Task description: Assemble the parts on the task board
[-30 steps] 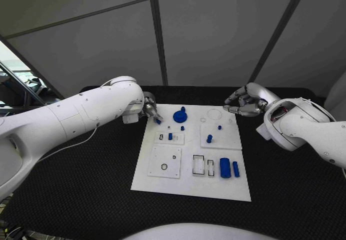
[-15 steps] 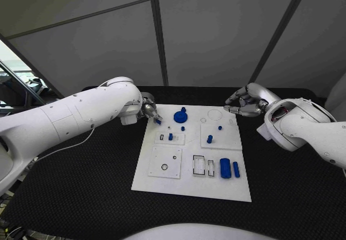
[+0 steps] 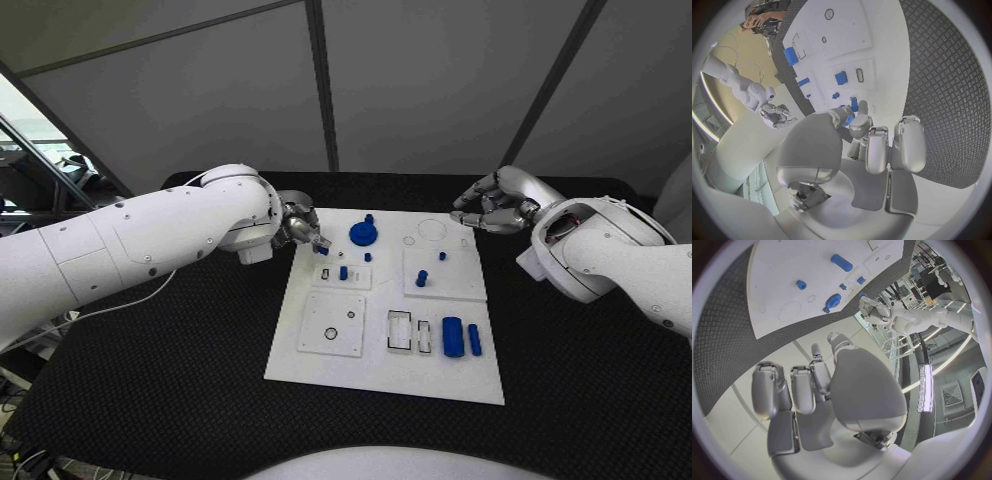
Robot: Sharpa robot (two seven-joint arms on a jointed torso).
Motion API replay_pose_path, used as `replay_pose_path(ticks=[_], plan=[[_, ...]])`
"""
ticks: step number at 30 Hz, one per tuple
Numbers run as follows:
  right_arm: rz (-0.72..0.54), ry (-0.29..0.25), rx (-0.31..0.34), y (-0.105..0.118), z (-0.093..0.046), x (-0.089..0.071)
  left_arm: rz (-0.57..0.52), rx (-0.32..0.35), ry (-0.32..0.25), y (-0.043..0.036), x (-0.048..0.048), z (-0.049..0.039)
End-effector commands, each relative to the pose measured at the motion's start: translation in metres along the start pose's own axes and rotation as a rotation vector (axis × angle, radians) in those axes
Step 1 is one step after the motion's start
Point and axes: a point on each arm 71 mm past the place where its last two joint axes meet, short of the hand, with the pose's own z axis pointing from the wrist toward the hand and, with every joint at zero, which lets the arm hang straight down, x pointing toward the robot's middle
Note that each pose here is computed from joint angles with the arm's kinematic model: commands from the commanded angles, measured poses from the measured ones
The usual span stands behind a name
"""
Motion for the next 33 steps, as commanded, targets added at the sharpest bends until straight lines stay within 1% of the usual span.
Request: replay_pose_path(ticks=[1,10,19,27,33], plan=[[-0.004,0.002,-0.014,0.002,0.001,-0.001,0.036,-0.005,-0.067,-0.0005,0.0028,-0.0035],[-0.004,0.002,-0.014,0.002,0.001,-0.001,0.097,-0.039,-0.079,0.0035,0.0236,-0.0059],[-0.005,0.003,-0.013,0.001,0.001,-0.001,0.125,-0.057,-0.074,0.0049,0.0318,-0.0054],[-0.005,0.005,-0.012,0.001,0.001,0.000,0.137,-0.049,-0.053,0.0024,0.0381,-0.0051],[-0.005,0.006,-0.012,0.001,0.001,0.000,0.146,-0.047,-0.038,0.0015,0.0408,-0.0052]])
